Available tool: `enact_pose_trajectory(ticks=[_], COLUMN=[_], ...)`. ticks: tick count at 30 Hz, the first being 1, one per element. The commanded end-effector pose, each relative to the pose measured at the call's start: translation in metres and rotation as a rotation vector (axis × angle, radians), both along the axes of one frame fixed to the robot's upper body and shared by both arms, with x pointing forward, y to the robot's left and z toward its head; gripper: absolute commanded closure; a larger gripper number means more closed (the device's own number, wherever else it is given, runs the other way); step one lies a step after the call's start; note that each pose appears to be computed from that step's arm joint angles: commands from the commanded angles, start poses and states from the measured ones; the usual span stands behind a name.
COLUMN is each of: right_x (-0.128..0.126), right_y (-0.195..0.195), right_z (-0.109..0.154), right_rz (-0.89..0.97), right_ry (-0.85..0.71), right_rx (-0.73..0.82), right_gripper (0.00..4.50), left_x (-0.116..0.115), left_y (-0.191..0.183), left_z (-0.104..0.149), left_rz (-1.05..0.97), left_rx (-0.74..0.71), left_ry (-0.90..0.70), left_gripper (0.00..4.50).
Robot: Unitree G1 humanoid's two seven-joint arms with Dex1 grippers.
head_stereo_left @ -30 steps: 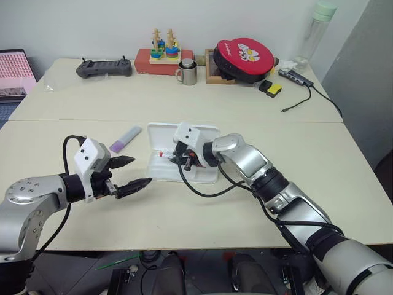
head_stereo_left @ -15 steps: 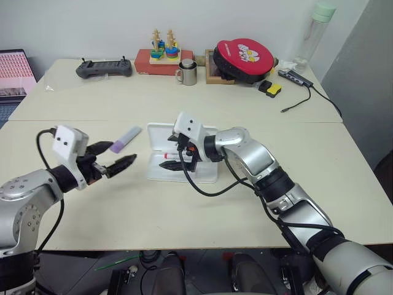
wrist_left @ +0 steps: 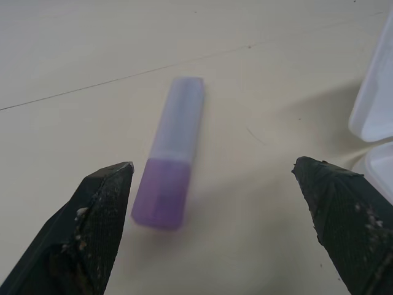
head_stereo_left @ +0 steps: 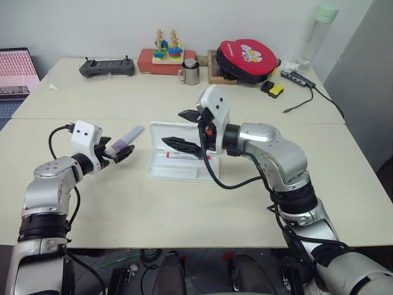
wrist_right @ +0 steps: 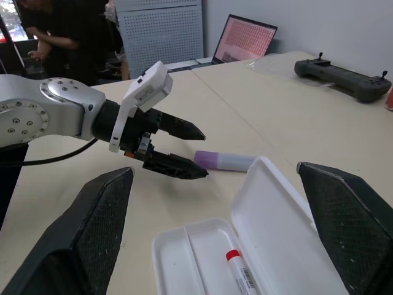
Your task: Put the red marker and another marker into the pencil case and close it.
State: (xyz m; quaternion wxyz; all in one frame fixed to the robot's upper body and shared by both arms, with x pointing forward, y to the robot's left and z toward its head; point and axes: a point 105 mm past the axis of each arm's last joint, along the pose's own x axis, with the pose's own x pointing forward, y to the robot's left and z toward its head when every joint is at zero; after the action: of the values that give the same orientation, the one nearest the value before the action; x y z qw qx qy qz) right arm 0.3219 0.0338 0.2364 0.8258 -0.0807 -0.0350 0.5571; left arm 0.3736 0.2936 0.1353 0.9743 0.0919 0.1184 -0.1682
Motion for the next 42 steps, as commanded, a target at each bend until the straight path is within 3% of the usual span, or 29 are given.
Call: enact_pose_trajectory(ticks=[1,6,11,12,27,28,33,34,36,38,40,42], right_x=[-0.006,-0.005,-0.007,-0.007,-0.006,-0.006,-0.006,-0.007,-0.012,-0.014,-0.022,-0.033], right_y=[-0.003,-0.006,-0.007,-0.008,-0.015,-0.015,-0.022,-0.024,-0.029,-0.037,-0.047,-0.053], right_z=[0.010,0.009,0.012,0.012,0.010,0.010,0.010,0.011,0.012,0.013,0.012,0.010], right_rz=[-0.011,-0.032,-0.027,-0.028,-0.023,-0.024,-0.026,-0.019,0.001,0.004,0.035,0.082], right_ry=[-0.034,-0.029,-0.030,-0.029,-0.027,-0.027,-0.036,-0.043,-0.055,-0.064,-0.066,-0.077], right_rx=[0.034,0.041,0.052,0.051,0.044,0.043,0.040,0.040,0.044,0.040,0.024,0.003], right_gripper=[0.02,0.02,0.02,0.00,0.00,0.00,0.00,0.00,0.00,0.00,0.00,0.00], left_x=[0.013,0.013,0.010,0.011,0.017,0.017,0.023,0.024,0.022,0.005,-0.021,-0.033], left_y=[0.012,0.017,0.017,0.018,0.023,0.023,0.022,0.016,-0.004,-0.038,-0.073,-0.084], left_z=[-0.002,-0.029,-0.037,-0.035,-0.027,-0.026,-0.004,0.012,0.055,0.094,0.113,0.121], left_rz=[0.051,0.053,0.050,0.062,0.149,0.155,0.205,0.165,0.038,-0.201,-0.459,-0.560], left_rx=[0.046,0.079,0.074,0.065,-0.018,-0.023,-0.224,-0.248,-0.332,-0.345,-0.287,-0.255], left_ry=[0.009,0.138,0.180,0.168,0.103,0.098,0.015,-0.053,-0.216,-0.334,-0.371,-0.378], left_gripper=[0.00,0.00,0.00,0.37,3.30,3.30,3.30,3.30,3.30,3.30,3.30,3.30])
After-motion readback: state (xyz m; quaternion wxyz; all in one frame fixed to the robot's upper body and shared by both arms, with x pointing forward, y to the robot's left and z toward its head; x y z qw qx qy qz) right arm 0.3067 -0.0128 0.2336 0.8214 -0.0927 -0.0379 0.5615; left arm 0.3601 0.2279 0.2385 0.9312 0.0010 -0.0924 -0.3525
